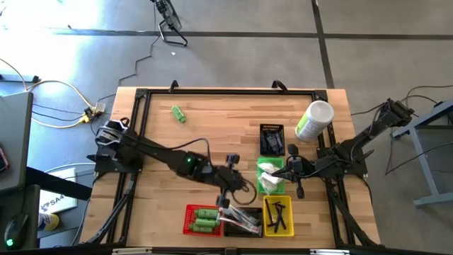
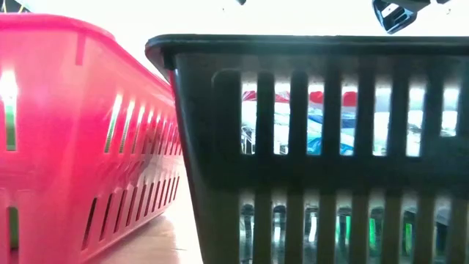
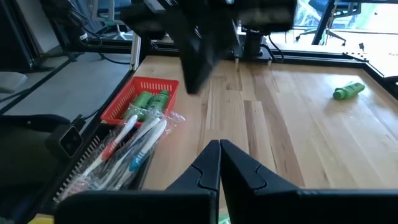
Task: Pick & Place Travel size toiletries
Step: Put the red toothbrush into the bottom black bin
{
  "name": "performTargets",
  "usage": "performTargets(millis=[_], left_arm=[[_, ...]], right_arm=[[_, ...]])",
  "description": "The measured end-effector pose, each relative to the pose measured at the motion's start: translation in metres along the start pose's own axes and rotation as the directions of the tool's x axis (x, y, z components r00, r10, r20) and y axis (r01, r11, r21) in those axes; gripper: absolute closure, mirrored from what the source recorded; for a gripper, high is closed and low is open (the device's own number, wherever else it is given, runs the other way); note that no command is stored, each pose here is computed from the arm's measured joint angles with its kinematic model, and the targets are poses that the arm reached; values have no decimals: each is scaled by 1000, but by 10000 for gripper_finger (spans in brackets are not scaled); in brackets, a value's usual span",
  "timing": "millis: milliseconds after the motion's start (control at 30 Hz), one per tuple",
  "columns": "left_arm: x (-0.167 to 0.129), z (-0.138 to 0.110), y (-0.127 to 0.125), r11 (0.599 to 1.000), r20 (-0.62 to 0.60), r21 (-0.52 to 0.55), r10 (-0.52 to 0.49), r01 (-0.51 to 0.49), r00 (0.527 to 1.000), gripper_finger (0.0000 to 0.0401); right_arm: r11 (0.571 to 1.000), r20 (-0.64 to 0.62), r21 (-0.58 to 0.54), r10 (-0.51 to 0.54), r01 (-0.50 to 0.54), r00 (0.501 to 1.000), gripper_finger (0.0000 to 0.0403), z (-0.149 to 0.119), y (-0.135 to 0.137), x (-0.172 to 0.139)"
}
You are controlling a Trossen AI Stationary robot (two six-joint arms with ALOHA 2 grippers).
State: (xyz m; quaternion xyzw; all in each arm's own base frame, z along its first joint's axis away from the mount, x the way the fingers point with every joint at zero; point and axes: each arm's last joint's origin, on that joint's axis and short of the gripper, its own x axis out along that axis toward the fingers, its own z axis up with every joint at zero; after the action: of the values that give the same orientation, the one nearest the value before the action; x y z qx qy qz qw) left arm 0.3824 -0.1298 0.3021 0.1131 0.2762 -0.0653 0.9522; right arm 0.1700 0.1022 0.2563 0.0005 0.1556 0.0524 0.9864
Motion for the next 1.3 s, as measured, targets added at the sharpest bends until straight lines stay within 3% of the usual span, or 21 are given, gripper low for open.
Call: performTargets(millis=[133,367,767,1000,1300], left_arm=[[6,-11,9,1000,10,-4,-27,27,1000,391],[-17,-19,11,998,127,47,-52,46,991,391],[-61,-81,15,999,307,-3,-46,49,951,391],[-97,-104,19,997,362,4,-75,79,929,391],[-127,-141,22,997,387,3,-70,75,919,391]], right_arm=[[1000,2,-4,0,0,1000,401,0,0,0],[1000,4,-2,1,-1,1000,401,0,0,0],[1000,18,14,-1,0,1000,401,2,0,0],[990,98,58,-133,128,986,401,9,-3,-1],[986,160,94,-148,135,976,401,15,-2,1]])
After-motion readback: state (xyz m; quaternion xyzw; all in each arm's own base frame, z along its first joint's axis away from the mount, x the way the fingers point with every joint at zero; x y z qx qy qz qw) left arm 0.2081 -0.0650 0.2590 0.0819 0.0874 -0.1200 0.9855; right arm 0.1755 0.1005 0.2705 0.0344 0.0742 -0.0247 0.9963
